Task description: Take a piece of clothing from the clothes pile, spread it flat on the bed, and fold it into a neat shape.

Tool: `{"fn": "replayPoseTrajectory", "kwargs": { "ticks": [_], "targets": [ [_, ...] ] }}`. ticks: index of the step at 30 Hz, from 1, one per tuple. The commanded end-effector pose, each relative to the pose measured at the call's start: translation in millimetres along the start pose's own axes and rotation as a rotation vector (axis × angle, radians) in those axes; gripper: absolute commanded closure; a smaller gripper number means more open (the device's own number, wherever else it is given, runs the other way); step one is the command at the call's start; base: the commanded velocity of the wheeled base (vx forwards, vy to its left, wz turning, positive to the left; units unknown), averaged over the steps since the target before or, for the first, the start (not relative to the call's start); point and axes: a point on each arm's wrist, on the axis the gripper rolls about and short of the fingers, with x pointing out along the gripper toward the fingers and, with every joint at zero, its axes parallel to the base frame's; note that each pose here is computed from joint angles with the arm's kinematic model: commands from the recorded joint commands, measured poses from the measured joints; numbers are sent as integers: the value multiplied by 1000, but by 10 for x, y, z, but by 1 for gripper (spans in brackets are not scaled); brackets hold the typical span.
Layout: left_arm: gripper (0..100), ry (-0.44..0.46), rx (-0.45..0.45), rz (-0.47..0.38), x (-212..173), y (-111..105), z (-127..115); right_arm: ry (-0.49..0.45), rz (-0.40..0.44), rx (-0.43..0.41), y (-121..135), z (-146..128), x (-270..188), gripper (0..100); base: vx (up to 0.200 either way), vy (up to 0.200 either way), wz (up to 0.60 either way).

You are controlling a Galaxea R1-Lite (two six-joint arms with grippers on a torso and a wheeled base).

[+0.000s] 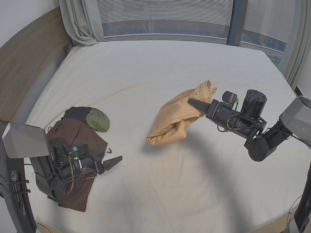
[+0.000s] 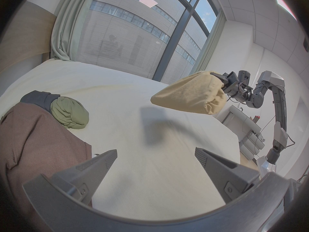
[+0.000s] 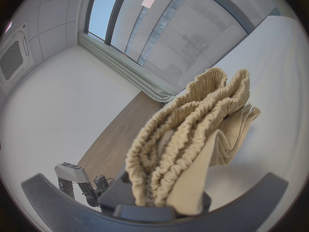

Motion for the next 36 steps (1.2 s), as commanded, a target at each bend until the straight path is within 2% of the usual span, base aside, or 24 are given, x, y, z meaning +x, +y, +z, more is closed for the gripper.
{"fn": "replayPoseTrajectory", "kwargs": {
  "ticks": [1,11,23,31,34,36],
  "targets": [
    [0,0,0,0,-3,-2,2,20,-11,14,-170,-76,187,100,0,0,0],
    [0,0,0,0,-3,-2,2,27,-19,22,-374,-156,368,100,0,0,0],
    [0,10,-9,2,-6,5,-29,28,6,15,-353,-109,585,100,0,0,0],
    [0,13,-12,4,-1,15,-44,50,1,25,-498,-278,702,100,0,0,0],
    [0,15,-16,9,-4,37,-58,75,-27,42,-684,-445,710,100,0,0,0],
    [0,17,-17,9,-3,38,-63,77,-33,45,-710,-456,703,100,0,0,0]
  ]
}}
